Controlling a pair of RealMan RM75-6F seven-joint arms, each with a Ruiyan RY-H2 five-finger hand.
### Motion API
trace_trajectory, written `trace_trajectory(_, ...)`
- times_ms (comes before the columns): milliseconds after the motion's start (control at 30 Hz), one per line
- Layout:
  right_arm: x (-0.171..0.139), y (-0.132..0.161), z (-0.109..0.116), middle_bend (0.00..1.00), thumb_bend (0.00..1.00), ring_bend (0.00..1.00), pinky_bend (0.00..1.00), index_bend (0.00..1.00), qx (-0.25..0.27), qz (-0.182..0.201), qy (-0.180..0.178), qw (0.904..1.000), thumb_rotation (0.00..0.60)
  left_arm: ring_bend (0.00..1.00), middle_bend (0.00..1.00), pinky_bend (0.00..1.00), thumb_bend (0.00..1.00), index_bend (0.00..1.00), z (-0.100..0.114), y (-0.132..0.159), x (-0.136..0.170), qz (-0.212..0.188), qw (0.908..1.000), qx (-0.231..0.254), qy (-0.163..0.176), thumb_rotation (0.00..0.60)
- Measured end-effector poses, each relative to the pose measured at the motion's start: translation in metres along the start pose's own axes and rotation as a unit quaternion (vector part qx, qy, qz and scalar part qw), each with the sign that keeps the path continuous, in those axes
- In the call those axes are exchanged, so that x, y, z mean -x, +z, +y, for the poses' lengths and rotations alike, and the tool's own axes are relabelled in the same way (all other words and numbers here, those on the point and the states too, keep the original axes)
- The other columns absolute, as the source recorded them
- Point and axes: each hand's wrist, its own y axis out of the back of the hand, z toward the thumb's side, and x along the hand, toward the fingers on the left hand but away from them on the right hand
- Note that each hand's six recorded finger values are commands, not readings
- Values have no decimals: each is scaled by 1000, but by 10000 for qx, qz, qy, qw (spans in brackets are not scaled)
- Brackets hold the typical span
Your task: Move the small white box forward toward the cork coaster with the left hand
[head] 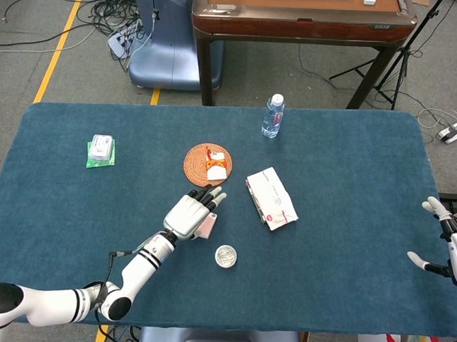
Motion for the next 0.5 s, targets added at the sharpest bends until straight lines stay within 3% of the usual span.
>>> trace_trajectory(500,-1,0,1,206,0,224,463,36,20,7,-14,10000,600,0,0,239,0,0,4,6,-8,-6,10000,-15,-22,600)
